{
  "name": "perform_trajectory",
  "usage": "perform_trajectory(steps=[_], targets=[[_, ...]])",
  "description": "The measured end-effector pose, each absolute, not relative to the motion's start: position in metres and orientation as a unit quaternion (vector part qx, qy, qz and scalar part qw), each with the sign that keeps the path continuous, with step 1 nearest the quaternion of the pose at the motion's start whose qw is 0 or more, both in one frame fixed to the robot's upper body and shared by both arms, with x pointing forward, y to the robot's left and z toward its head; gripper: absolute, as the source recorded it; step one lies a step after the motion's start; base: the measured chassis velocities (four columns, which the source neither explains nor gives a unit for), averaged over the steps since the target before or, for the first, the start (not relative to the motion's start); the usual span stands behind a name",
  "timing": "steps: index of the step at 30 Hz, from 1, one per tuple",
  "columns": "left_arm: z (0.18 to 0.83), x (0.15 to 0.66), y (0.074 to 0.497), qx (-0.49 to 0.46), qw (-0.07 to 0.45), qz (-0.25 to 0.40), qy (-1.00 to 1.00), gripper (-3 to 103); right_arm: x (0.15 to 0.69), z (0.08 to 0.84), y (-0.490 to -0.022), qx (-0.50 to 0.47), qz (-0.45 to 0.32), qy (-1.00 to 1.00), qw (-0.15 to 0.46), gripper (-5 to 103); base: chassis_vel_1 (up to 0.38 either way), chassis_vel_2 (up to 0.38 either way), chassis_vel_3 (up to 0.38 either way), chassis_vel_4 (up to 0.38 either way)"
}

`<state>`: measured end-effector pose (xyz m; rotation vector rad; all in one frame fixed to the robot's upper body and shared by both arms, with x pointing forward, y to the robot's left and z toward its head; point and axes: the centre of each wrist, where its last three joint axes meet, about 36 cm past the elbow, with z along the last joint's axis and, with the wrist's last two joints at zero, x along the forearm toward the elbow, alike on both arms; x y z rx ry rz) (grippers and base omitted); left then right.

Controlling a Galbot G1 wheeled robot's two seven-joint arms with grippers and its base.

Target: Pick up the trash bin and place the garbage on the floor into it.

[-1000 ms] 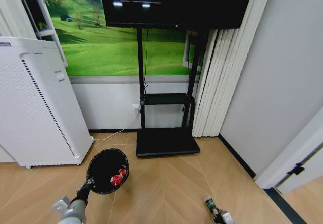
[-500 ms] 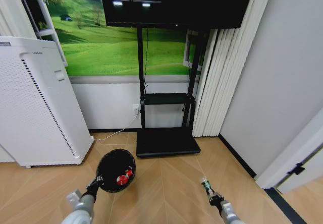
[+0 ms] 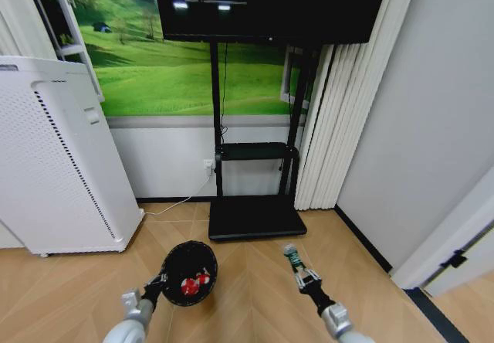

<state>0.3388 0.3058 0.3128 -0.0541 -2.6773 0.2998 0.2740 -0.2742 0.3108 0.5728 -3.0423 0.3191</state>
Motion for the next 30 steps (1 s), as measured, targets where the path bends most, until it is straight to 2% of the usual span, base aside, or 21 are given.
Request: perform_trajectory(steps=[6, 8, 14, 22, 30], targets=[[0.298, 0.372, 0.283, -0.102, 0.221, 0.099, -0.965, 3, 0.266, 0.315, -0.232, 0.252, 0.066, -0.965, -0.022, 21, 0.0, 0.0, 0.0, 0.0], [0.288, 0.392, 0.258, -0.154, 0.214, 0.104, -0.959, 3, 0.27, 0.306, -0.212, 0.285, 0.049, -0.957, -0.034, 21, 0.0, 0.0, 0.0, 0.0], [0.28, 0.4, 0.237, -0.186, 0.216, 0.1, -0.953, 3, 0.274, 0.306, -0.209, 0.311, 0.047, -0.949, -0.042, 21, 0.0, 0.0, 0.0, 0.0], [0.275, 0.393, 0.215, -0.208, 0.222, 0.119, -0.945, 3, 0.27, 0.299, -0.206, 0.333, 0.05, -0.941, -0.041, 21, 0.0, 0.0, 0.0, 0.0], [0.272, 0.362, 0.196, -0.229, 0.234, 0.132, -0.936, 3, 0.268, 0.289, -0.192, 0.361, 0.05, -0.93, -0.041, 21, 0.0, 0.0, 0.0, 0.0]])
